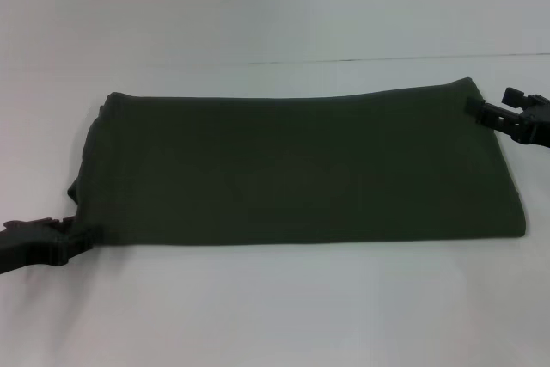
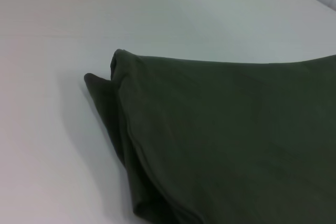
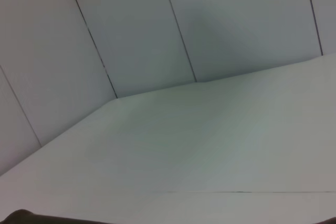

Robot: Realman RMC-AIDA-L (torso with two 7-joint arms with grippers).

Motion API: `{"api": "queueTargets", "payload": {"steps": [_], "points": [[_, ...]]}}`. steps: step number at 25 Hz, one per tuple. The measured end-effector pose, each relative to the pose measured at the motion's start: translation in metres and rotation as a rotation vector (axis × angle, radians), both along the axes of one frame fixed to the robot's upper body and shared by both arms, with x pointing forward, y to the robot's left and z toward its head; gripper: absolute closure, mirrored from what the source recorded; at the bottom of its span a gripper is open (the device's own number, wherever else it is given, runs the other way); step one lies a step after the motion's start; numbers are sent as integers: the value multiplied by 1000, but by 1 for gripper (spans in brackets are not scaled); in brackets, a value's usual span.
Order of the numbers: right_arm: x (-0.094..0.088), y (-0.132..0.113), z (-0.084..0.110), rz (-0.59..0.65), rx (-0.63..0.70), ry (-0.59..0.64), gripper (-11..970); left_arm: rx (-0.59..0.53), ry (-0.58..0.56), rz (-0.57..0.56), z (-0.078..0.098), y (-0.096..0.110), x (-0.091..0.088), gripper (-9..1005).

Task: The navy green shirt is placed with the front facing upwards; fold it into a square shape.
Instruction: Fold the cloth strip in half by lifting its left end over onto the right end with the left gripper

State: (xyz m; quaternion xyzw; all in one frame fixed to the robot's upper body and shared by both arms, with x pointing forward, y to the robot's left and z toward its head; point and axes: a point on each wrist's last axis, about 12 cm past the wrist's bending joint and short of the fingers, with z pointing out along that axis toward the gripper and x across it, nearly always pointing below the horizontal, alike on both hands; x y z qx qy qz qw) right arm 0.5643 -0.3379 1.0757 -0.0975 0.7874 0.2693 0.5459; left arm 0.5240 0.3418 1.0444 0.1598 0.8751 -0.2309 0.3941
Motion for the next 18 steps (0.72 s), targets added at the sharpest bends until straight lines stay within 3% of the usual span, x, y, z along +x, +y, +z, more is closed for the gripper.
{"api": "queueTargets", "payload": {"steps": [5, 7, 13, 18], "points": [[-1, 0, 0, 2, 2, 0, 38, 6, -4, -6, 0, 0, 0, 530], [-2, -1, 0, 2, 2, 1, 39, 8, -6, -8, 0, -1, 1, 751], [-7, -8, 0, -4, -1, 6, 41, -1, -13, -14, 1, -2, 2, 938], [-21, -28, 2, 24, -34, 47, 40, -23, -24, -25, 5, -5, 3, 938]]}}
